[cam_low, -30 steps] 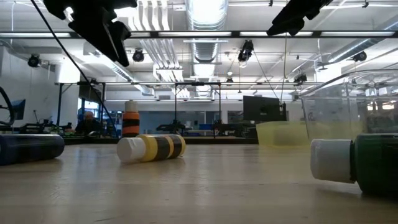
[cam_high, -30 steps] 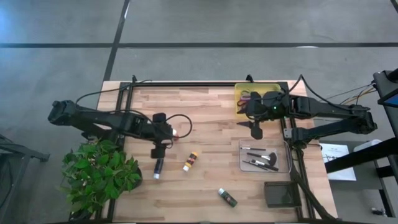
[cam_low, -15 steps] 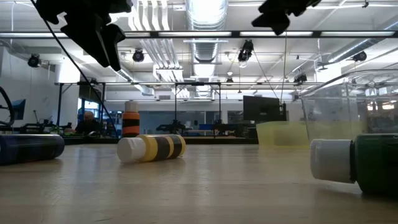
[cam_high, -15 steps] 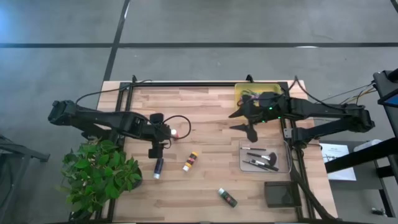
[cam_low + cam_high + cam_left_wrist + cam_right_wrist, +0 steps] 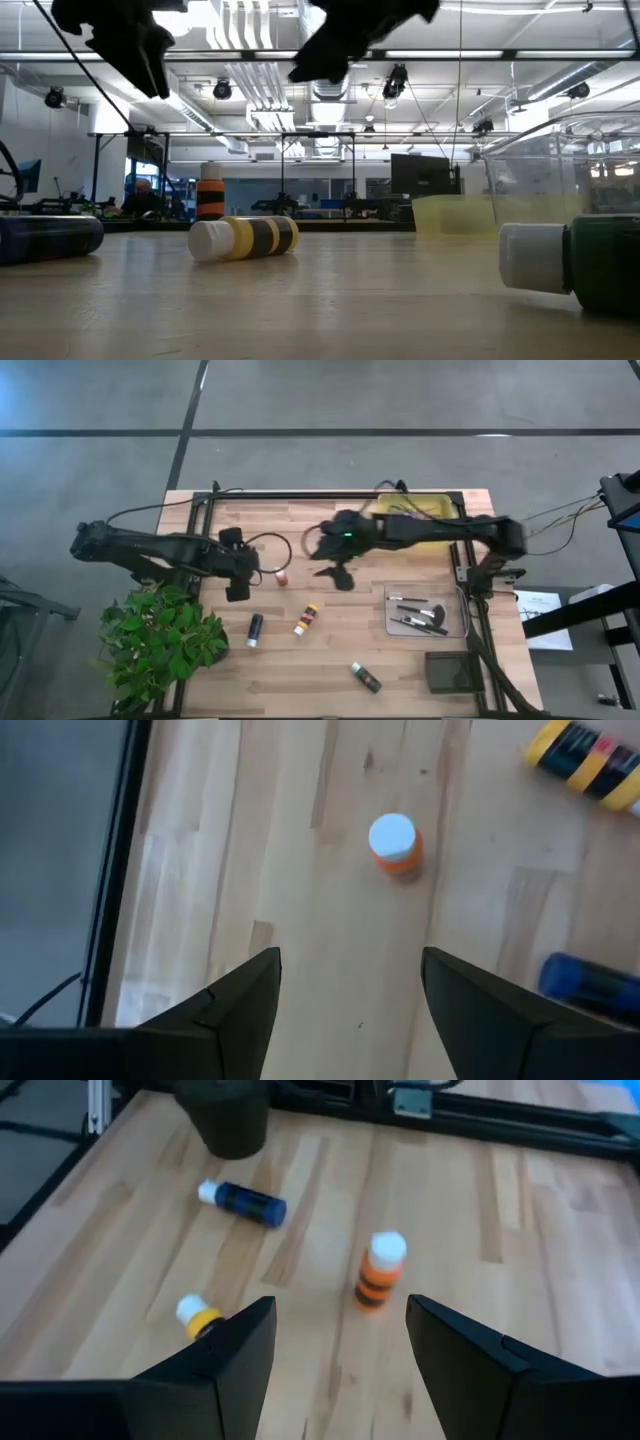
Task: Pick & Place Paint Supplies
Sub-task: Put the orange paint bottle into the black bin
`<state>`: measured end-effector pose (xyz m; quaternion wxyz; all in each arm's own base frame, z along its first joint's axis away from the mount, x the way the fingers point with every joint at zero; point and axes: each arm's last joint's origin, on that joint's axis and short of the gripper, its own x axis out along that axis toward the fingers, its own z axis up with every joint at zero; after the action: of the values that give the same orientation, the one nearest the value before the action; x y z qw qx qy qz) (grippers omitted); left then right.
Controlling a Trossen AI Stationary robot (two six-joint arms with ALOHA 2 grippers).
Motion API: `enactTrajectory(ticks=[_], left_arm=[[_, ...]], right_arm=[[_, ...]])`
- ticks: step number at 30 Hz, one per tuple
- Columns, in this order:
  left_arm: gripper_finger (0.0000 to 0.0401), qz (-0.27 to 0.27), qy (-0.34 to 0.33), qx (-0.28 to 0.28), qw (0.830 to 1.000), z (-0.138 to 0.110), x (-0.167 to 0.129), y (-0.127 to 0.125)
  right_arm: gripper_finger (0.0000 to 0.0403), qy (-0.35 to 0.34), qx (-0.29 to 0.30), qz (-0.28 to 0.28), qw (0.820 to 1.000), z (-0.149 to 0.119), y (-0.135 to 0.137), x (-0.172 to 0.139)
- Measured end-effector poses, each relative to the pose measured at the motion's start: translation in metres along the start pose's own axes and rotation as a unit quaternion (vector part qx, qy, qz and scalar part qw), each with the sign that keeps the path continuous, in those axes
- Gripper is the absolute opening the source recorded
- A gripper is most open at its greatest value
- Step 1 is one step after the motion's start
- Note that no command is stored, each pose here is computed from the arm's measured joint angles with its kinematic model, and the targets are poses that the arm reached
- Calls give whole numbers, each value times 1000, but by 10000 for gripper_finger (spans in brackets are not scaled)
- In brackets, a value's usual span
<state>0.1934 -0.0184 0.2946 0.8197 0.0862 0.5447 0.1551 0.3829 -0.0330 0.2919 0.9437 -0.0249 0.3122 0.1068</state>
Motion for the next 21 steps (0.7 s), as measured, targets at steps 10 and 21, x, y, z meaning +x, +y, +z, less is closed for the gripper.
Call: enactTrajectory(ticks=[10,21], left_arm=[[248,-5,-21,-34,999,-21,-23,14],[248,-5,-25,-36,999,-25,-27,16]], right_arm=[[225,51,-36,22,998,0,-19,85],[225,8,-76,-37,996,3,-26,107]])
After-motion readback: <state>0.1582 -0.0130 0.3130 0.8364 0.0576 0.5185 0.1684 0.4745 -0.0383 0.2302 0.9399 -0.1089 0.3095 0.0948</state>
